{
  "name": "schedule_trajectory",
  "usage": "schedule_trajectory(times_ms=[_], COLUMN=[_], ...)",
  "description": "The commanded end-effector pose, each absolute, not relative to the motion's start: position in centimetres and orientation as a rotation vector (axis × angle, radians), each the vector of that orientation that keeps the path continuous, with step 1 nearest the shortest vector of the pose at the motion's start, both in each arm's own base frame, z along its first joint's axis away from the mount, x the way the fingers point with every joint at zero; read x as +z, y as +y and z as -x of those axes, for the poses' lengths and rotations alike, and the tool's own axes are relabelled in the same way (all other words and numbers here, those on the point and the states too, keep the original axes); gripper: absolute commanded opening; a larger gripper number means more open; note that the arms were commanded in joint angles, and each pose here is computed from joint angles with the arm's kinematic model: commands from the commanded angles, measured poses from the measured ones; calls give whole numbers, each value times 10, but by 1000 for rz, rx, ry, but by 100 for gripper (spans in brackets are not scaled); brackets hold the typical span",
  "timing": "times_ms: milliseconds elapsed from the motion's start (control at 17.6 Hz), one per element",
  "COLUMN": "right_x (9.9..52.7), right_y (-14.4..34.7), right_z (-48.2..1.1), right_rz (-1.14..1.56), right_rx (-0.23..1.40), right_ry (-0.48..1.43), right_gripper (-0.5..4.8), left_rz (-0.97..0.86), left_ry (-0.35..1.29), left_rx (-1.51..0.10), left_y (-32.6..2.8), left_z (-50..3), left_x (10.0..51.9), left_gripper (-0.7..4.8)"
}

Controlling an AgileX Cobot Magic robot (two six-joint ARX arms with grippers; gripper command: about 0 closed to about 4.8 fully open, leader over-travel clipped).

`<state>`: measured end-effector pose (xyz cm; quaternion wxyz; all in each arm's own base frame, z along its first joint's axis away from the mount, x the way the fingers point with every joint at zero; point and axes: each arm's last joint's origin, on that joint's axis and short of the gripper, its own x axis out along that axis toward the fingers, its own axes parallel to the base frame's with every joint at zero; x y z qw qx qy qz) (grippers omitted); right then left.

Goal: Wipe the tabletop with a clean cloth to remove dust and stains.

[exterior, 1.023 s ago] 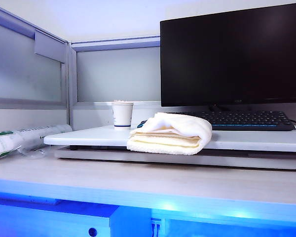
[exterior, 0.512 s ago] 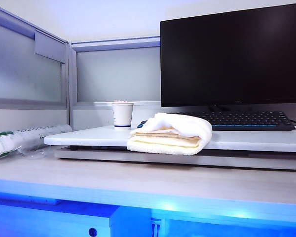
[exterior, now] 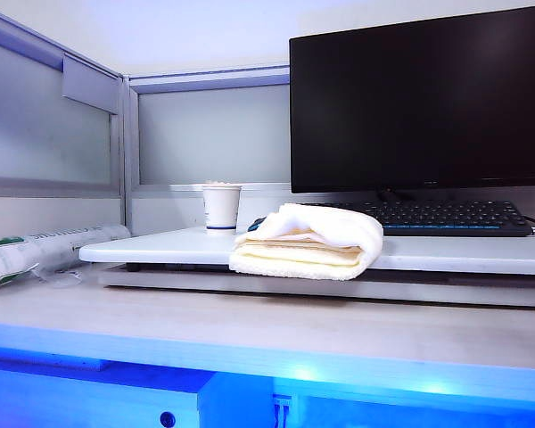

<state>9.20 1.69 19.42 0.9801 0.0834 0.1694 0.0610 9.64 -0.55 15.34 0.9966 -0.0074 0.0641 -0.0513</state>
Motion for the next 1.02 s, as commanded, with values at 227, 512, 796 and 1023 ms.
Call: schedule_trajectory(times_ms=[227,512,796,1023], right_x=[186,160,147,148], right_y=[17,17,18,18], right_z=[-85,-89,-91,-91], right_rz=[-154,-98,-63,-59], right_rx=[173,178,189,199], right_ry=[265,342,331,324], right_gripper=[-4,-4,-4,0], left_rz=[-12,-15,-13,-13], left_ry=[129,138,169,169], left_rx=[-113,-138,-138,-138], left_y=[-6,-6,-6,-6], left_z=[-96,-96,-96,-96], left_x=[153,152,149,149], left_gripper=[-5,-5,-4,-4])
